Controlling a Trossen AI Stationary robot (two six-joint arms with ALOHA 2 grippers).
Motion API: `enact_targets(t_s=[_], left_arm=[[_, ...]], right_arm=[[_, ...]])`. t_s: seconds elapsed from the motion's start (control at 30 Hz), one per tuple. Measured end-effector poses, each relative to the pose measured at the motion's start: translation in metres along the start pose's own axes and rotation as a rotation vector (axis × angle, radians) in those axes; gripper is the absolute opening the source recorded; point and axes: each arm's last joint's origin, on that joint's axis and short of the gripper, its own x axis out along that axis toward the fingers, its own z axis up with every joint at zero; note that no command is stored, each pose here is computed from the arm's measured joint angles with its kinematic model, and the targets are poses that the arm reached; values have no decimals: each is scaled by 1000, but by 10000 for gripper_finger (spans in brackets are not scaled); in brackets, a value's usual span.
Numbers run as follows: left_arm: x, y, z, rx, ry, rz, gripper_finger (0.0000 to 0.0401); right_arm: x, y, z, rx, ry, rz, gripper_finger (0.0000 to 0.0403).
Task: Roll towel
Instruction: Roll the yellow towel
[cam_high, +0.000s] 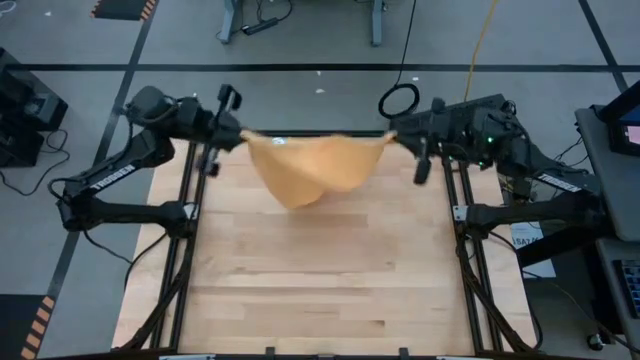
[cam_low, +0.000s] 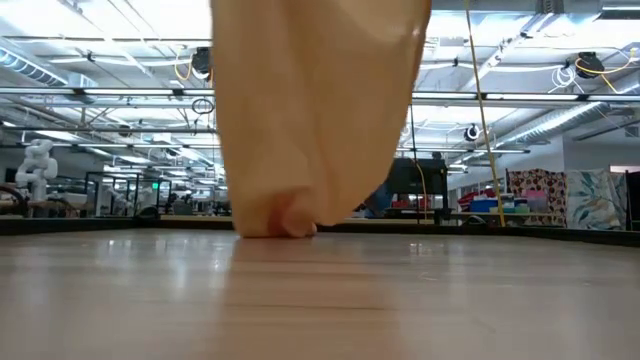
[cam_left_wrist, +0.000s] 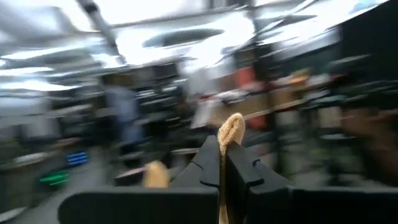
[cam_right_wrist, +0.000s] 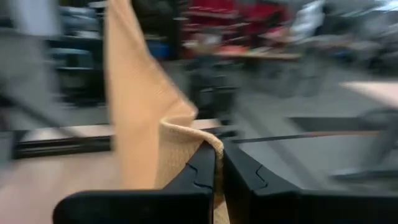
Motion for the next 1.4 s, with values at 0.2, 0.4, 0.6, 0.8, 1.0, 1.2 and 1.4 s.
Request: enact_targets(t_s=[0.2, 0.4, 0.6, 0.8, 1.0, 1.2, 1.4], left_arm=[[6, -38, 5, -225, 42, -311, 0], [7, -69, -22, -390, 287, -328, 0], [12, -99, -51, -509, 549, -293, 0], [20, -127, -81, -622, 690, -285, 3], [24, -156, -118, -687, 843, -240, 7], [28, -193, -150, -769, 919, -216, 8], [28, -231, -175, -834, 980, -157, 9]], right_arm=[[-4, 27, -8, 115, 102, 305, 7], [1, 53, -34, 192, 264, 417, 8], [8, 76, -79, 264, 451, 474, 8], [11, 89, -124, 327, 591, 446, 8], [12, 98, -162, 368, 661, 430, 9], [6, 110, -190, 420, 737, 449, 12], [-3, 122, -210, 454, 768, 435, 62]])
